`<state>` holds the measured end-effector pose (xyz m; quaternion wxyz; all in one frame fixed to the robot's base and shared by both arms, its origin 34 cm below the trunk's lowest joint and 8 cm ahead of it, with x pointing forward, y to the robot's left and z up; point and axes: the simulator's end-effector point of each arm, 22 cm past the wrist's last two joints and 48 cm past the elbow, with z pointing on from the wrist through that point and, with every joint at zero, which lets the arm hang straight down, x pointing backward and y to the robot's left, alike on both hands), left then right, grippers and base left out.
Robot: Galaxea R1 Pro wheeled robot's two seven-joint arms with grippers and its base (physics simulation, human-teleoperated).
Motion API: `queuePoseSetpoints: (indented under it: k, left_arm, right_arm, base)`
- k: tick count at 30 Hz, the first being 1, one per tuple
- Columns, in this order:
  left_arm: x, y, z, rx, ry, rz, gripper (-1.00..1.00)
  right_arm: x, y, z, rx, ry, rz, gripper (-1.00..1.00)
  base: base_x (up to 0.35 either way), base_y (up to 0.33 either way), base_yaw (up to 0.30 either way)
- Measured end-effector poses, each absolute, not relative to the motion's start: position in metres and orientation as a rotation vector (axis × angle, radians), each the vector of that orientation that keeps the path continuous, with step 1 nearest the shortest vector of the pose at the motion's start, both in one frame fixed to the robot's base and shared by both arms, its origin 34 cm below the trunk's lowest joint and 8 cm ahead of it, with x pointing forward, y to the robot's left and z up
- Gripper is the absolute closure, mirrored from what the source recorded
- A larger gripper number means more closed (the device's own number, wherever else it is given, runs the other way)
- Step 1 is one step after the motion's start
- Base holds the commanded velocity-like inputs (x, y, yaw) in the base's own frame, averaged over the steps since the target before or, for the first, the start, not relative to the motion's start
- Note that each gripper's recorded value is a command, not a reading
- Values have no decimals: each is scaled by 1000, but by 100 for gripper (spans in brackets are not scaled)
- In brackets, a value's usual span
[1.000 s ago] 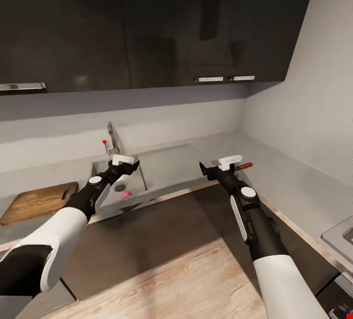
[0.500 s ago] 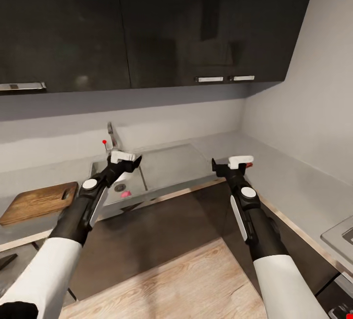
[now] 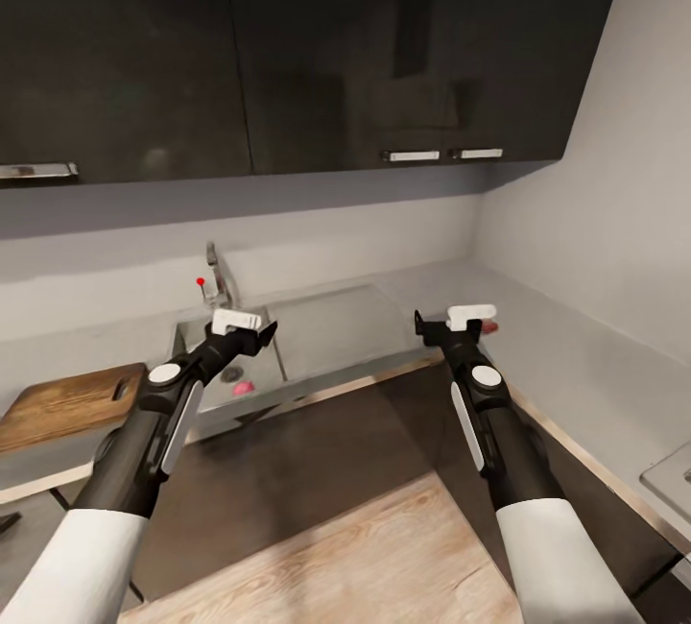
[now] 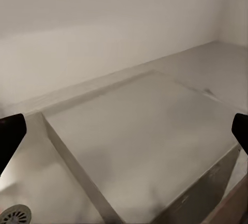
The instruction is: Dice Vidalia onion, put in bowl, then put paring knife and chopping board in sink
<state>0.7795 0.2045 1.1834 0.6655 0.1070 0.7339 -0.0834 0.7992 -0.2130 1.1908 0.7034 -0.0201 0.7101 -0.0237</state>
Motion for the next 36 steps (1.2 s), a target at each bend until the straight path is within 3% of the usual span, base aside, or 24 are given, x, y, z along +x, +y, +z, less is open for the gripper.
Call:
queuePoseSetpoints:
  k: [11,25,36]
  left_arm:
    - [781,204,1169,237,1709,-195,-100]
    - [779,204,1168,236,1714,-196,-100]
    - [779,204,1169,236,1713,-197,-100]
  right_arm:
    - [802,-213,1187,-43,1585,-49,-100]
    - [800,-211,1186,-10,1591,-3,-100]
    - [793,-246,1136,92,1809,-138,-100]
  base:
    - [299,-22,0]
    - [19,-5,-95]
    - [15,-5,-2]
